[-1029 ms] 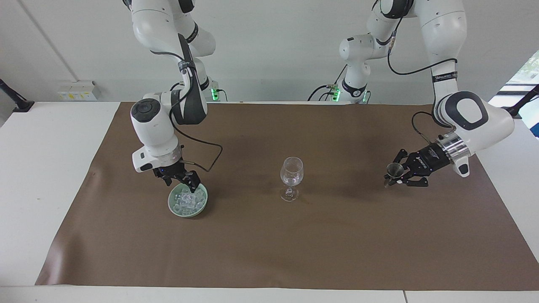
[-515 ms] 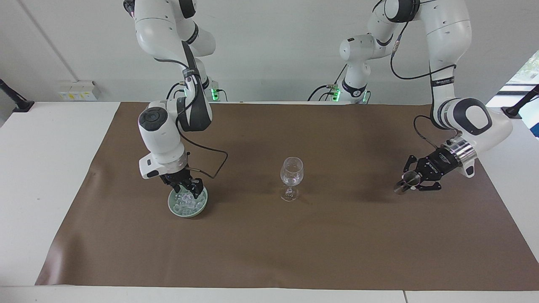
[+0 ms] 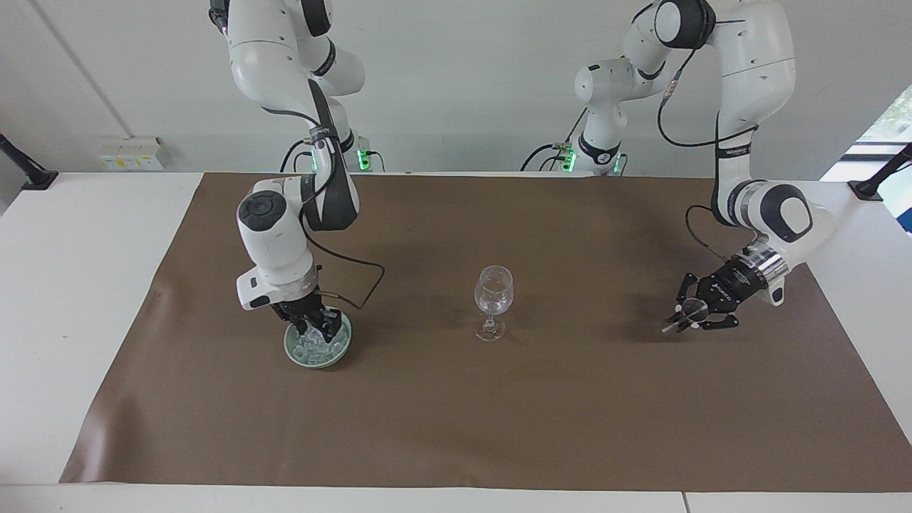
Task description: Pour wine and add ice with both arms
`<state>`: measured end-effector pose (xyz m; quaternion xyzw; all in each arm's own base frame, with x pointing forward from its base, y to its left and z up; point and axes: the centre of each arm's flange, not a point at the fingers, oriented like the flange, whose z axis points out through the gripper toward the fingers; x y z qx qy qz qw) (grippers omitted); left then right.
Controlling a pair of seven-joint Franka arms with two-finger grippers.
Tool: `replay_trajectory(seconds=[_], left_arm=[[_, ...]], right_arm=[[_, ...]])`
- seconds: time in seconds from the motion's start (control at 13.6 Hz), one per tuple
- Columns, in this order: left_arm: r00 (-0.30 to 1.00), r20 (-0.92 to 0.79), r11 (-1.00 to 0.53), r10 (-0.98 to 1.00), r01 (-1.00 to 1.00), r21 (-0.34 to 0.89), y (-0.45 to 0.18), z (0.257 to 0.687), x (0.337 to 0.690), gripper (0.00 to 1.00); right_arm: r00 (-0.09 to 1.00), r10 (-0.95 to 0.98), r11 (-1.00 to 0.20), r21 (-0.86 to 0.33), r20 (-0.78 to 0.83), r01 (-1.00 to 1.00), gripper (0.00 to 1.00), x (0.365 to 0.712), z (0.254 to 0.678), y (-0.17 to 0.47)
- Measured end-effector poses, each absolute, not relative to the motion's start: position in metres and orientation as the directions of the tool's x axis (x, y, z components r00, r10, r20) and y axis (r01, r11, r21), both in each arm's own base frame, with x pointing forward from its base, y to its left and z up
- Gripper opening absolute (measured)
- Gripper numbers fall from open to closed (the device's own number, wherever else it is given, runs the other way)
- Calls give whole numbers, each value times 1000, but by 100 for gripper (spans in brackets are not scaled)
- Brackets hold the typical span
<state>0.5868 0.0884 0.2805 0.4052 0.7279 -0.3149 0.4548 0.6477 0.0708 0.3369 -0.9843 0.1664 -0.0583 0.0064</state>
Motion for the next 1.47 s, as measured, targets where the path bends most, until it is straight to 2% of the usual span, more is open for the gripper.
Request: replay_trajectory(seconds=[0.07, 0.15, 0.59, 0.74, 0.81, 0.88, 1.25, 1.47], left_arm=[[-252, -921, 476, 298, 875, -86, 87, 274, 582, 22], [-246, -924, 480, 291, 874, -81, 86, 268, 578, 22], [-238, -933, 498, 269, 864, -76, 85, 259, 571, 22], [-240, -934, 504, 266, 860, -77, 86, 255, 571, 22], [-238, -933, 506, 268, 860, -74, 87, 252, 570, 22], [-233, -933, 504, 273, 861, -67, 88, 248, 568, 22], [-226, -933, 503, 280, 862, -58, 90, 241, 563, 22], [-227, -933, 503, 280, 862, -58, 89, 240, 562, 22]], right_arm=[[938, -327, -945, -30, 115, -325, 57, 648, 337, 70], [938, -325, -946, -28, 119, -324, 49, 649, 339, 70], [938, -323, -946, -26, 124, -322, 48, 650, 340, 69], [938, -322, -946, -26, 124, -322, 34, 650, 340, 69], [939, -321, -947, -25, 125, -321, 34, 650, 340, 69], [939, -319, -948, -22, 126, -319, 25, 650, 341, 69], [943, -306, -952, -9, 131, -307, 25, 653, 348, 72], [945, -308, -950, 12, 112, -311, 25, 666, 396, 74]])
